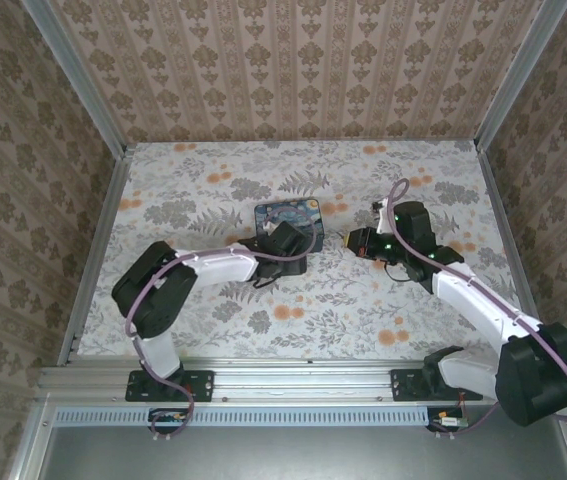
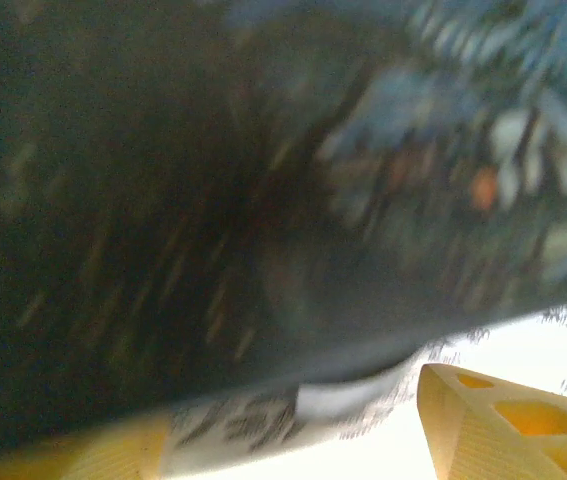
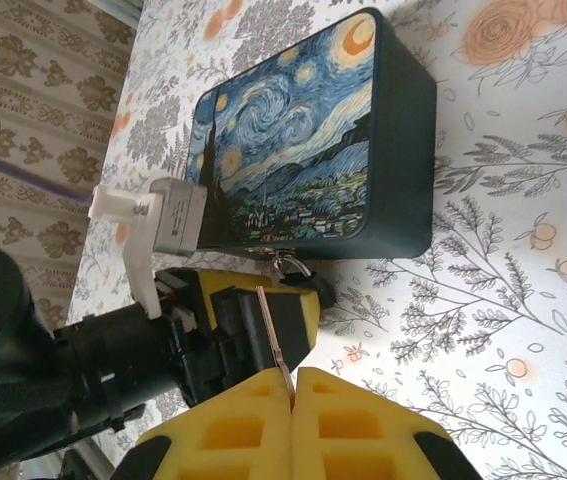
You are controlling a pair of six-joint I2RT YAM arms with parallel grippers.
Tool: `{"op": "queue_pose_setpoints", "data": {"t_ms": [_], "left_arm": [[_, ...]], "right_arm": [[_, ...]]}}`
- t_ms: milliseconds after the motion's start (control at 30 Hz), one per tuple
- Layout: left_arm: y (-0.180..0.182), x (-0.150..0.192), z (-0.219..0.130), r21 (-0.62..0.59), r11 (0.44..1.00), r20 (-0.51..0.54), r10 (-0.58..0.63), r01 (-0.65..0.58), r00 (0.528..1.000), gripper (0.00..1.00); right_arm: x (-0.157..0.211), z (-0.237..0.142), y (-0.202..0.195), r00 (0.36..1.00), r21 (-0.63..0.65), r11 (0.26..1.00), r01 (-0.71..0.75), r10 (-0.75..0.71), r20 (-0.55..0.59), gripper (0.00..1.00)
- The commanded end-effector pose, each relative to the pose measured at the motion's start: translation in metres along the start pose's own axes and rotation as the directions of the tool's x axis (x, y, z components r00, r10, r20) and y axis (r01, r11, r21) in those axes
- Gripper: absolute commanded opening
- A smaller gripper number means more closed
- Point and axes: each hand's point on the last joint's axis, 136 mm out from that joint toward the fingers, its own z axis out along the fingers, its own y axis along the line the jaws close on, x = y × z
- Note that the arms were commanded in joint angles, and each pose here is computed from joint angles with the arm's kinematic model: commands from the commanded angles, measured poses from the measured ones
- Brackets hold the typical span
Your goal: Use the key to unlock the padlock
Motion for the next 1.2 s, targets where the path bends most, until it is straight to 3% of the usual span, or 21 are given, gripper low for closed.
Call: {"op": "queue_pose_setpoints", "data": {"t_ms": [0,433,800,1167], "left_arm": [[-0.006,-0.003,0.007,-0.017,1.0,0.017,-0.009,0.009,1.0,0.67],[-0.015,0.003,0.018,-0.168,0.986,0.022,-0.007,0.011,1.0,0.61],[-0.023,0.007,0.018,-0.193,0.981,0.015,-0.017,0.02,1.0,0.42],[-0.017,0.007,0.019,-0.223,0.974,0.004,-0.021,0.021,1.0,0.35]], "right_arm": [[0.002,-0.002,-0.003,1.0,0.001,1.0,0.016,-0.016,-0.004,0.0],[0.003,0.01,-0.006,0.999,-0.043,0.999,0.0,-0.002,-0.036,0.0],[0.011,0.014,-0.011,0.998,-0.054,0.998,-0.019,0.016,-0.06,0.0],[0.019,0.013,-0.015,0.997,-0.051,0.998,-0.025,0.021,-0.068,0.0]]}}
